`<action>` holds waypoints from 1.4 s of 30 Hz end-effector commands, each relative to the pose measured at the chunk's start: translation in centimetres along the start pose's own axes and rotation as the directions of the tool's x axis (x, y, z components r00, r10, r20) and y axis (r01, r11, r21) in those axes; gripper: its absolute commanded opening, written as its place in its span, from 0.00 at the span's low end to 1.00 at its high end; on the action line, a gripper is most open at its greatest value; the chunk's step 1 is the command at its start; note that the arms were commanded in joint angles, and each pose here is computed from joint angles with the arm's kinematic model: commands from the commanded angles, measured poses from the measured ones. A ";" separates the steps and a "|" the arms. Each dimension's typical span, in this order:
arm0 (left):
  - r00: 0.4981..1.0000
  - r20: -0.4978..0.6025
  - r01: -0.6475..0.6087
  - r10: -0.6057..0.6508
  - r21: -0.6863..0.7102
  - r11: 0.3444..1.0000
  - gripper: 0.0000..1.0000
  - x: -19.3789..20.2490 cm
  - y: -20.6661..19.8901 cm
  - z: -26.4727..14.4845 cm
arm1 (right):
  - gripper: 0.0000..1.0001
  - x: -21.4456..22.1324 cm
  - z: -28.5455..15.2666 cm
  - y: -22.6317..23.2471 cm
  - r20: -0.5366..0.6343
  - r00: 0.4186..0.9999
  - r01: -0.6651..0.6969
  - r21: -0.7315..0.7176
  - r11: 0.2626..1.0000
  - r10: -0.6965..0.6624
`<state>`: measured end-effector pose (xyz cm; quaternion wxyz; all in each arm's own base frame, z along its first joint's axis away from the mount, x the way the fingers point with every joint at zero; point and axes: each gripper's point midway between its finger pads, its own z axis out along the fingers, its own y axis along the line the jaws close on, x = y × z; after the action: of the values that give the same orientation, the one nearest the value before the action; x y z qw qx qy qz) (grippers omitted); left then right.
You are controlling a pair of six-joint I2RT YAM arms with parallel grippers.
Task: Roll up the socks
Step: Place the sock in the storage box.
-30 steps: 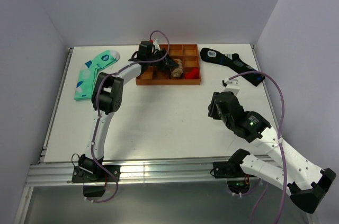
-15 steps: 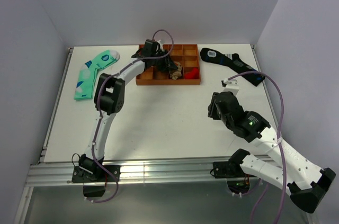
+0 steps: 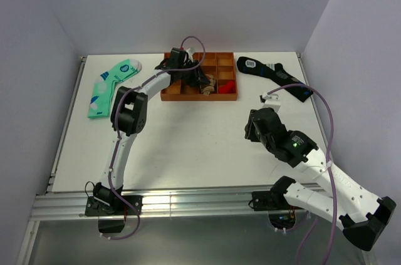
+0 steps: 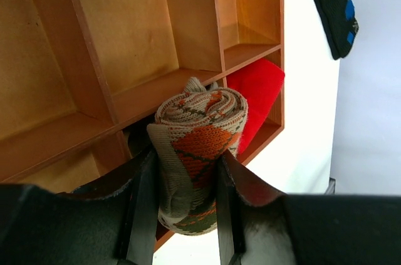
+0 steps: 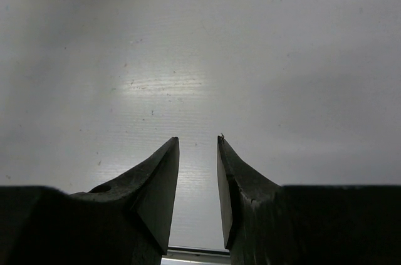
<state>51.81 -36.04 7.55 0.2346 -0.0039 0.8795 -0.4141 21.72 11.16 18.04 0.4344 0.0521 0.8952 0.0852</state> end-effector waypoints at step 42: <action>0.986 -0.129 -0.166 0.107 -0.658 0.735 0.00 4.5 13.1 -1.1 | 0.37 0.9 1.3 0.4 -0.048 0.998 0.038 0.003 0.999 -0.038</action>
<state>53.06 -35.95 6.09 0.2963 -0.0076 0.9245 -0.2396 21.86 11.84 16.48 0.4066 0.0338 0.9099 0.0746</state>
